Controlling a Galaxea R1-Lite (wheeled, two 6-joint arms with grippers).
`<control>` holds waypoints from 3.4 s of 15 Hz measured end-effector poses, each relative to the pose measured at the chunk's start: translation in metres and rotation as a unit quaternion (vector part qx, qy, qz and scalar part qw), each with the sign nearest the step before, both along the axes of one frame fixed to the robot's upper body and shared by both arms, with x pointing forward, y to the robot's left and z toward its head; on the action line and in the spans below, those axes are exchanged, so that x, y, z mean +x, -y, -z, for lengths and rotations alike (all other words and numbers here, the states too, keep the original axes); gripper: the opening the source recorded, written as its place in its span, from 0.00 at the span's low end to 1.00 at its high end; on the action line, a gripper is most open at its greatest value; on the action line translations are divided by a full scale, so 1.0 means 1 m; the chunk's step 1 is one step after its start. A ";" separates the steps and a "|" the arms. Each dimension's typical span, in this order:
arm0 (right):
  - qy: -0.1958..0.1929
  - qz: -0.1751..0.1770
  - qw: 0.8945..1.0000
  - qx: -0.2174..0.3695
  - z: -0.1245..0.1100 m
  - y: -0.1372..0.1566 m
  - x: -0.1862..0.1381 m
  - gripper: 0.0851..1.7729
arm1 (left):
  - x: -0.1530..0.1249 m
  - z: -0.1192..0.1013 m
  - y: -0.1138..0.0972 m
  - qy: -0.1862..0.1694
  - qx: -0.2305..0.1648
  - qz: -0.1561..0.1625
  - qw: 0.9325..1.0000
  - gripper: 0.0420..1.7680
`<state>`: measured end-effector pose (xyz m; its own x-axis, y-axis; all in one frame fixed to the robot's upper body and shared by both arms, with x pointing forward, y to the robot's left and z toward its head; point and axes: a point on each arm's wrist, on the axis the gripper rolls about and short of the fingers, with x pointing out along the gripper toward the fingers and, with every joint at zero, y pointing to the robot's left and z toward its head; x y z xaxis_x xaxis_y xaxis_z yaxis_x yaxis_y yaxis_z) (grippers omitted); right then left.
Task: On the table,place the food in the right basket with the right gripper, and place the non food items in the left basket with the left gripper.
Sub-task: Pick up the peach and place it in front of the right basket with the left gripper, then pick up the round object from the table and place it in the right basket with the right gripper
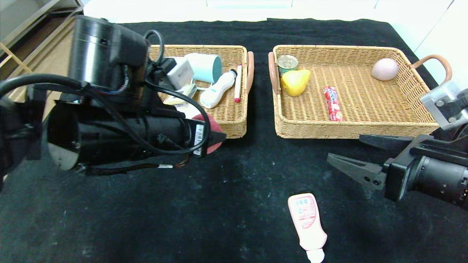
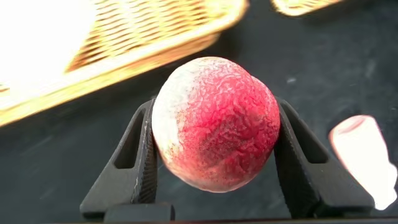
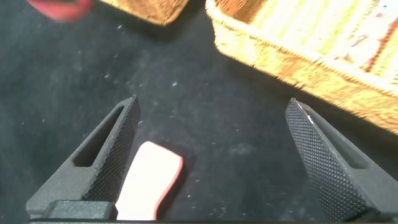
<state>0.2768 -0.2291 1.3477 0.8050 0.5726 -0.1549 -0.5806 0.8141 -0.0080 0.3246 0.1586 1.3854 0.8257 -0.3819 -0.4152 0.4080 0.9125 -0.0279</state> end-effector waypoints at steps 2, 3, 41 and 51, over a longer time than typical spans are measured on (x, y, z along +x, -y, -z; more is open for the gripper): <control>0.005 0.006 1.000 0.003 -0.003 0.003 0.000 0.96 | 0.005 0.007 0.027 -0.005 0.011 0.021 1.000 0.61; 0.007 0.007 1.000 0.004 -0.005 0.004 -0.001 0.96 | 0.007 0.011 0.038 -0.008 0.015 0.030 0.999 0.61; 0.007 0.017 1.000 0.003 -0.004 0.007 0.003 0.96 | -0.027 0.019 0.052 -0.008 0.041 0.071 0.997 0.94; -0.005 0.006 1.000 -0.003 0.002 0.002 0.003 0.96 | -0.081 0.033 -0.026 0.078 -0.030 0.191 0.978 0.96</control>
